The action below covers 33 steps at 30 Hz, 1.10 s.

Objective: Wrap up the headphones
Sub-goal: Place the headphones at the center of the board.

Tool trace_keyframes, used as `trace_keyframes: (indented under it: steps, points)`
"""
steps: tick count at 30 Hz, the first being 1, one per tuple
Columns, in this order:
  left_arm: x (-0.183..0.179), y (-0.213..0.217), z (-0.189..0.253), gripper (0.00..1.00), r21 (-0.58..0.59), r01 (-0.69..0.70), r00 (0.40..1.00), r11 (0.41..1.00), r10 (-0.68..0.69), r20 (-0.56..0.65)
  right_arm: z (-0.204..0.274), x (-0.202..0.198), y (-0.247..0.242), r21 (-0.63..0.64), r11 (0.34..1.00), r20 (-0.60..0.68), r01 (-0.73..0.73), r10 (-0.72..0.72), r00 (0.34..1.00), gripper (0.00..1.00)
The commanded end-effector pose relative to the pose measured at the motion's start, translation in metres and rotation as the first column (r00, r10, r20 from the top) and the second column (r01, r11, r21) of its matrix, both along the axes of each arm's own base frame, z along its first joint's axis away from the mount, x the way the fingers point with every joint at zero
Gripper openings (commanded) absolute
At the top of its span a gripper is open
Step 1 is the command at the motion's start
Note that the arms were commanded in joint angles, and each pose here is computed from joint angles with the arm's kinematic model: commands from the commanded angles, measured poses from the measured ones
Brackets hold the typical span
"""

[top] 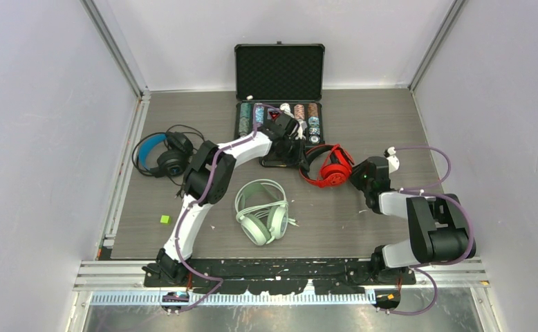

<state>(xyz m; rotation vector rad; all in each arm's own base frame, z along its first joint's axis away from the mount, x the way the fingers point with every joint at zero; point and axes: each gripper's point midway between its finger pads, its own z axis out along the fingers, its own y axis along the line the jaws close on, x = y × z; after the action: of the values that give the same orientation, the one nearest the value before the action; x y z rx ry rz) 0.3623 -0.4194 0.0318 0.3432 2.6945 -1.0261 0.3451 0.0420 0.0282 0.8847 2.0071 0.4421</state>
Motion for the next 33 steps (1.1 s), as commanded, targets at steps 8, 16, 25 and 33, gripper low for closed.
trace_keyframes:
  steps: [8,16,25,33]
  points:
    - [-0.011,0.003,-0.005,0.00,0.059,0.005,1.000,0.998,-0.006,0.011,0.000,0.005,-0.013,0.058,0.990,-0.050,0.128,-0.125,0.991,0.43]
    - [-0.019,0.009,-0.012,0.00,0.088,0.015,1.000,0.996,-0.015,-0.006,0.000,0.008,-0.019,0.108,0.982,-0.037,0.154,-0.151,0.988,0.32]
    - [-0.022,0.018,-0.023,0.00,0.158,0.020,1.000,0.987,-0.024,0.018,0.016,0.015,-0.030,0.243,0.954,-0.015,0.173,-0.174,0.985,0.28]
    - [-0.047,0.044,-0.045,0.00,0.383,0.061,0.995,0.922,-0.085,0.046,0.079,0.010,-0.077,0.148,0.936,-0.004,0.319,-0.322,0.947,0.38]
